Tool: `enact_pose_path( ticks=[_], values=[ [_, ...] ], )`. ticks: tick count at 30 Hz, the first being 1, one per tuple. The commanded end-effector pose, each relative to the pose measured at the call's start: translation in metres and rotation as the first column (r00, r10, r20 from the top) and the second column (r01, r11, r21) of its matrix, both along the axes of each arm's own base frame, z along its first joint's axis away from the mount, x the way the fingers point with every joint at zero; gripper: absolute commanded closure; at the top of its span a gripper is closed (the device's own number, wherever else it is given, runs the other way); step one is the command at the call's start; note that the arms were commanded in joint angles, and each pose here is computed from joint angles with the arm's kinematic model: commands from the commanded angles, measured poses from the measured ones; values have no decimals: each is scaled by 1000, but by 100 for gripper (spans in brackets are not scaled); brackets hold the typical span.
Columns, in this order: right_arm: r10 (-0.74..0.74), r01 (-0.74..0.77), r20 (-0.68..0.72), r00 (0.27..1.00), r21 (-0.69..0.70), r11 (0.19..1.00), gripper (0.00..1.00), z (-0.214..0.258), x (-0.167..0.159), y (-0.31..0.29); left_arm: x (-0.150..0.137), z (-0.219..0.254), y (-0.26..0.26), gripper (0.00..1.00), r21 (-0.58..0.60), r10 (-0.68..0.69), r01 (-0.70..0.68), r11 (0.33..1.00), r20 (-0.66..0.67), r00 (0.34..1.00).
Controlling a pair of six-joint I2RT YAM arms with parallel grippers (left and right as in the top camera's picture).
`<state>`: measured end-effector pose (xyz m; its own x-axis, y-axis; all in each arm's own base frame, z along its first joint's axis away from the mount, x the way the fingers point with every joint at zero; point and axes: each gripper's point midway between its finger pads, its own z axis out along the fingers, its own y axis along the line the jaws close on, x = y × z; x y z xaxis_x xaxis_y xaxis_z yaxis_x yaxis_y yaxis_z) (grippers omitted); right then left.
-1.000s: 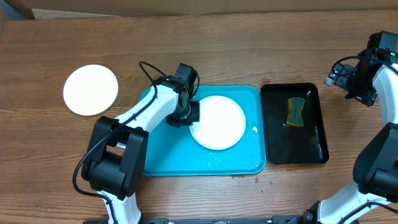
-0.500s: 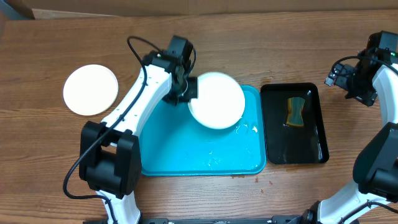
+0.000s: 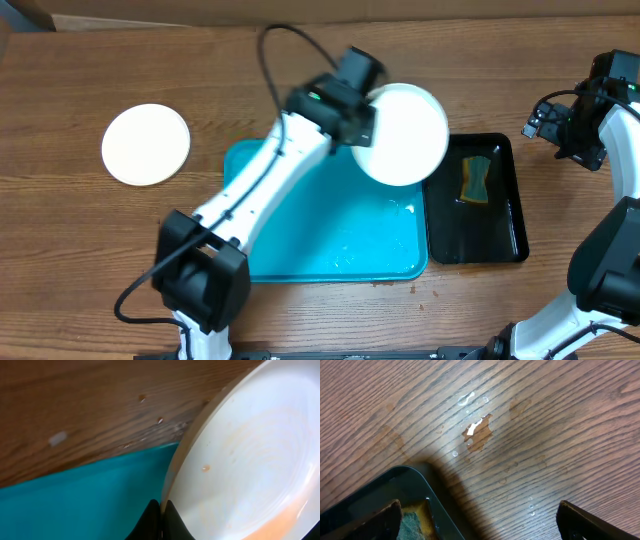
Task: Clean dirty plates on tray and stack at the side
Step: 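Lift the white plate with the left gripper and swing it right, then carry the white plate over the black tray with the left gripper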
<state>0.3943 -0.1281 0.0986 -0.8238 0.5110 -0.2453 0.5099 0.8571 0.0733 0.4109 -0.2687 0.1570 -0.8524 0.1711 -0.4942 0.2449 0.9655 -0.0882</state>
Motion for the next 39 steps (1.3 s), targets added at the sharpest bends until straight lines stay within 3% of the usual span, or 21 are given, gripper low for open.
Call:
enact_pose_path(
  ticks=[1,8,17,29,35,39],
  values=[
    [-3,4,35,999,-6,1000,0,13,3,-1,0,26,-23,96,96,0,-17,995,176,984],
    [-3,4,35,999,-6,1000,0,13,3,-1,-28,57,-62,96,307,-107,-30,951,419,902],
    [-3,4,35,999,-6,1000,0,13,3,-1,-73,97,-90,96,497,-241,-114,860,594,768],
    [-3,4,35,999,-6,1000,0,13,3,-1,-109,140,-101,96,527,-265,-271,805,729,632],
    [-3,4,35,999,-6,1000,0,13,3,-1,-107,145,-102,96,486,-226,-289,825,753,618],
    [-4,4,35,999,-6,1000,0,13,3,-1,-103,133,-110,96,447,-210,-221,867,730,650]
  ],
)
